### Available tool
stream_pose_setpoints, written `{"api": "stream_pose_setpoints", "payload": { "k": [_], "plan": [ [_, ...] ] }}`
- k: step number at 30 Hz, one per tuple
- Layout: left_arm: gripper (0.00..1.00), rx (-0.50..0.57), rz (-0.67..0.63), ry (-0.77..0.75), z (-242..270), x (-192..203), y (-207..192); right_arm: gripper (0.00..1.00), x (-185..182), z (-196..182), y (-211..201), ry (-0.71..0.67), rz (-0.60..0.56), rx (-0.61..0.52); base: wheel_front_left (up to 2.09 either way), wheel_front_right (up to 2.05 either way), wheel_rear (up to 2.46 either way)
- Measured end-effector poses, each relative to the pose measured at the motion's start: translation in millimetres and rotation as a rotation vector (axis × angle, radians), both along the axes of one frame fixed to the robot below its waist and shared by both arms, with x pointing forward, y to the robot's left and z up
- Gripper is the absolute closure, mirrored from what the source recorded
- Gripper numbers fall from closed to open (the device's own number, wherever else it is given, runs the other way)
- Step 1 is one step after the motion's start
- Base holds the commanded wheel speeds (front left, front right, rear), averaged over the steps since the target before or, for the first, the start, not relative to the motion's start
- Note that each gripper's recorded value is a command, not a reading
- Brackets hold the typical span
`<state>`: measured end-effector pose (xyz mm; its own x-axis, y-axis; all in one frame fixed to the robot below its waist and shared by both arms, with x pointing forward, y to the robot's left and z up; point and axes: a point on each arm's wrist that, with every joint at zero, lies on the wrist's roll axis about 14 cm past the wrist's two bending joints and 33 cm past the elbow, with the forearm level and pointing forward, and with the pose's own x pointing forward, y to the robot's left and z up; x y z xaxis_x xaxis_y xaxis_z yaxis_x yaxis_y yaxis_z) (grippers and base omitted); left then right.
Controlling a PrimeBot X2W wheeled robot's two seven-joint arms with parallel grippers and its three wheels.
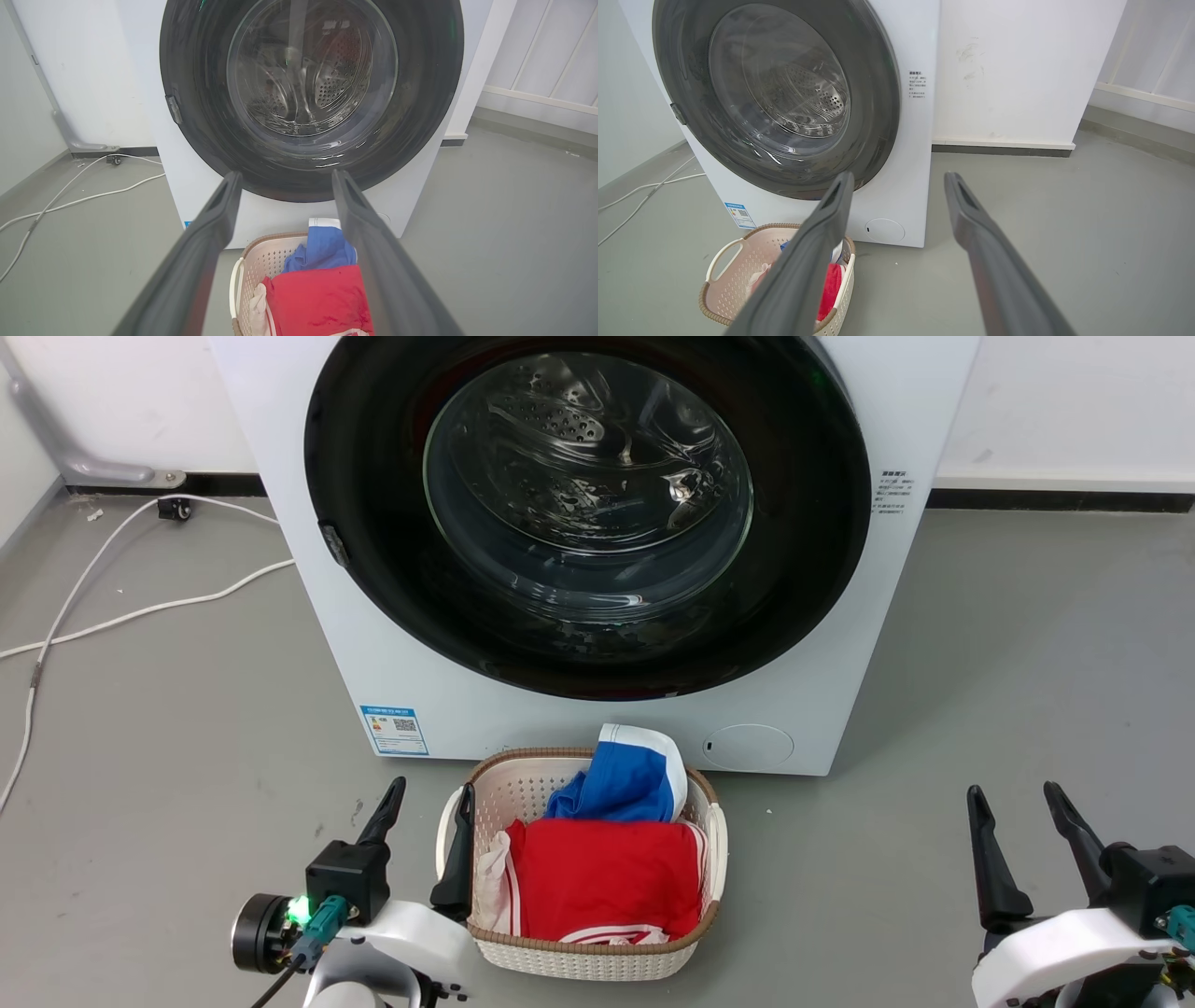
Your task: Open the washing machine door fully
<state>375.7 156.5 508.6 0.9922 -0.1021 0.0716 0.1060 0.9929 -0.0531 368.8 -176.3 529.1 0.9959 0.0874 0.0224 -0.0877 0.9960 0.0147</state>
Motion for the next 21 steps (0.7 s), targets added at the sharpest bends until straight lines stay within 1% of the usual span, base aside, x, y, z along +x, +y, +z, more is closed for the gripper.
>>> {"api": "stream_pose_setpoints", "payload": {
  "k": [18, 19, 21],
  "plan": [
    [0.0, -0.014, 0.009, 0.007, -2.0, -1.0, 2.4, 0.0, 0.7, -3.1, -0.1, 0.006, -0.002, 0.024, 0.0, 0.0, 0.0],
    [0.0, -0.01, 0.008, 0.006, -2.0, -1.0, 2.1, 1.0, 0.9, -3.5, -0.2, 0.008, -0.002, 0.036, 0.0, 0.0, 0.0],
    [0.0, -0.009, 0.009, 0.005, -1.8, -0.8, 2.5, 1.0, 1.0, -4.2, -0.6, 0.013, -0.004, 0.06, 0.0, 0.0, 0.0]
  ]
}}
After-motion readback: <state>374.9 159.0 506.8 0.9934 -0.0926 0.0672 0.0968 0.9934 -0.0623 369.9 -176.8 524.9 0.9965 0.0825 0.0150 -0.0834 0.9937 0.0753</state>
